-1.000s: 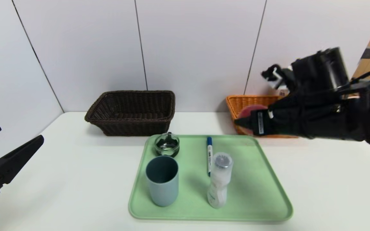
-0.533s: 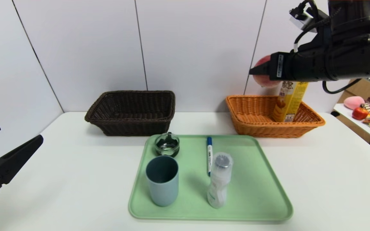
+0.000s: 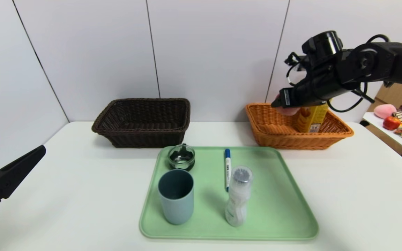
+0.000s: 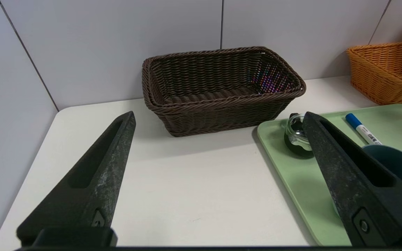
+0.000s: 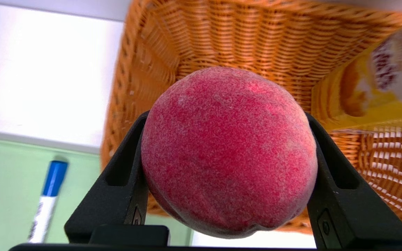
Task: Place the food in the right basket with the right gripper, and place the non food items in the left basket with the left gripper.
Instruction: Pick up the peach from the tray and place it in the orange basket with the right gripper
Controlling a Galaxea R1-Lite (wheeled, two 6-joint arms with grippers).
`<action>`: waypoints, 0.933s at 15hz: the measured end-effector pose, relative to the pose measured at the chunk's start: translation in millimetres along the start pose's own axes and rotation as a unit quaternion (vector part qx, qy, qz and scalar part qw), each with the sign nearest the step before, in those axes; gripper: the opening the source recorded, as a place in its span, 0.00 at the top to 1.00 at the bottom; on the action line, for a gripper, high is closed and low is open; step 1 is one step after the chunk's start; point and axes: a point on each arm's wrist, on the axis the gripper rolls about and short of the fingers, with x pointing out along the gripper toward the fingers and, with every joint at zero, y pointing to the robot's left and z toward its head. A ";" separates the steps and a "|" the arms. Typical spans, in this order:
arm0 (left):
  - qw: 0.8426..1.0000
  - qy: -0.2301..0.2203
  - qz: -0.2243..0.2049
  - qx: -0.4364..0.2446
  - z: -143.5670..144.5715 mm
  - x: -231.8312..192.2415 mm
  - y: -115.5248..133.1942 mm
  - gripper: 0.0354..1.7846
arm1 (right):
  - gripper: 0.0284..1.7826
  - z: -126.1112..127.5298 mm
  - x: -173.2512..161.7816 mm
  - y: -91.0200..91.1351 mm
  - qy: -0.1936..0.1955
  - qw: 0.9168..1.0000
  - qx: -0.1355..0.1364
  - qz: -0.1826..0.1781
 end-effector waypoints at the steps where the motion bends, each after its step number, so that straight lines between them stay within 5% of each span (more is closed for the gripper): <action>1: 1.000 0.000 0.001 0.000 0.0 0.0 0.0 0.06 | 0.34 -2.6 9.7 -1.6 0.008 1.000 0.002 -0.002; 14: 1.000 -0.001 0.003 0.000 0.2 -0.7 0.0 0.06 | 0.34 -24.9 69.8 -0.8 0.047 0.999 0.012 -0.011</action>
